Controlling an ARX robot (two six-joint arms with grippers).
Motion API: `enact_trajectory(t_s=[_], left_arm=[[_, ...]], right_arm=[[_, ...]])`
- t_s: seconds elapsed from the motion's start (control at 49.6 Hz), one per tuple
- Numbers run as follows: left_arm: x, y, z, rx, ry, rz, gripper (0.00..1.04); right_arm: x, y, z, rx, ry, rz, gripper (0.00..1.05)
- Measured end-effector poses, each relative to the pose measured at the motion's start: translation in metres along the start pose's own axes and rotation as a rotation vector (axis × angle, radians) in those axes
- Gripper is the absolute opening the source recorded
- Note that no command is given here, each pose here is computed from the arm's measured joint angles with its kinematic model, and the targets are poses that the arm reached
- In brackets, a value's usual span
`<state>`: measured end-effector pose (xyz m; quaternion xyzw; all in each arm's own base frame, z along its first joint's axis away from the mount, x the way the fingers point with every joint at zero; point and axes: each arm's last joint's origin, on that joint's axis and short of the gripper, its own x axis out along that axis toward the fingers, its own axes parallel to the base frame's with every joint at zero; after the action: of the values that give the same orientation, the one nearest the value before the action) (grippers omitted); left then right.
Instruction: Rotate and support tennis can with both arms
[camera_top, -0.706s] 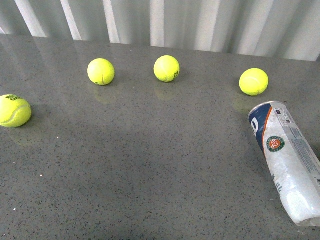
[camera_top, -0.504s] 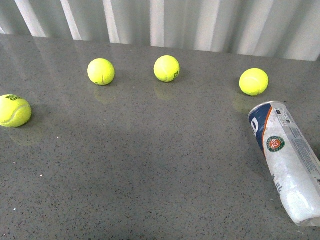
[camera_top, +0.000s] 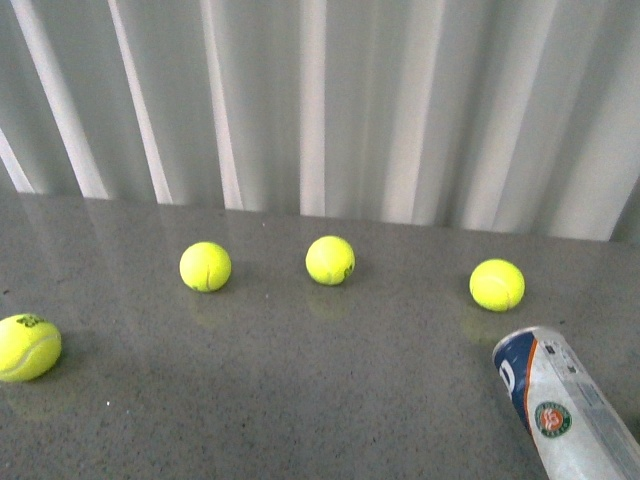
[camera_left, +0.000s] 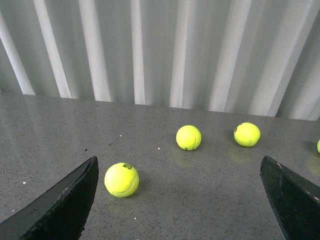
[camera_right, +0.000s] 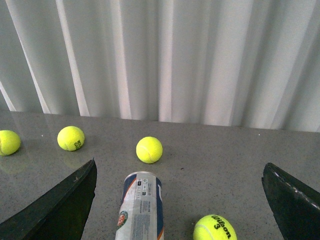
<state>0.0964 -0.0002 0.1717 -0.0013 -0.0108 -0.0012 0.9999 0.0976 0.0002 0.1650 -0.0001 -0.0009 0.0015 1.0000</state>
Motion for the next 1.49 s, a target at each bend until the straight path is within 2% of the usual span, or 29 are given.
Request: enact_trajectory(t_s=[0.605,0.665,0.726,0.807,0.887,1.109,1.25,1.492], left_arm=[[0.0,0.0,0.0,0.0,0.0,0.0,0.98],[0.0,0.0,0.0,0.0,0.0,0.0,0.98],[0.0,0.0,0.0,0.0,0.0,0.0,0.98],[0.0,0.0,0.0,0.0,-0.001,0.0,0.98],[0.0,0.0,0.0,0.0,0.0,0.0,0.98],[0.0,0.0,0.0,0.0,0.0,0.0,0.98],[0.0,0.0,0.0,0.0,0.0,0.0,0.98],[0.0,0.0,0.0,0.0,0.0,0.0,0.98]], right_arm=[[0.0,0.0,0.0,0.0,0.003,-0.002,0.98],[0.001,0.0,0.0,0.037,0.112,-0.025,0.98],[0.011,0.0,0.005,0.12,0.326,-0.031,0.98],[0.043,0.002,0.017,0.169,0.476,-0.047,0.98],[0.071,0.005,0.019,0.173,0.556,-0.053,0.98],[0.136,0.019,-0.017,0.171,0.882,-0.022,0.98],[0.158,0.028,-0.033,0.155,0.971,0.0,0.98],[0.174,0.034,-0.045,0.138,1.018,0.034,0.98]])
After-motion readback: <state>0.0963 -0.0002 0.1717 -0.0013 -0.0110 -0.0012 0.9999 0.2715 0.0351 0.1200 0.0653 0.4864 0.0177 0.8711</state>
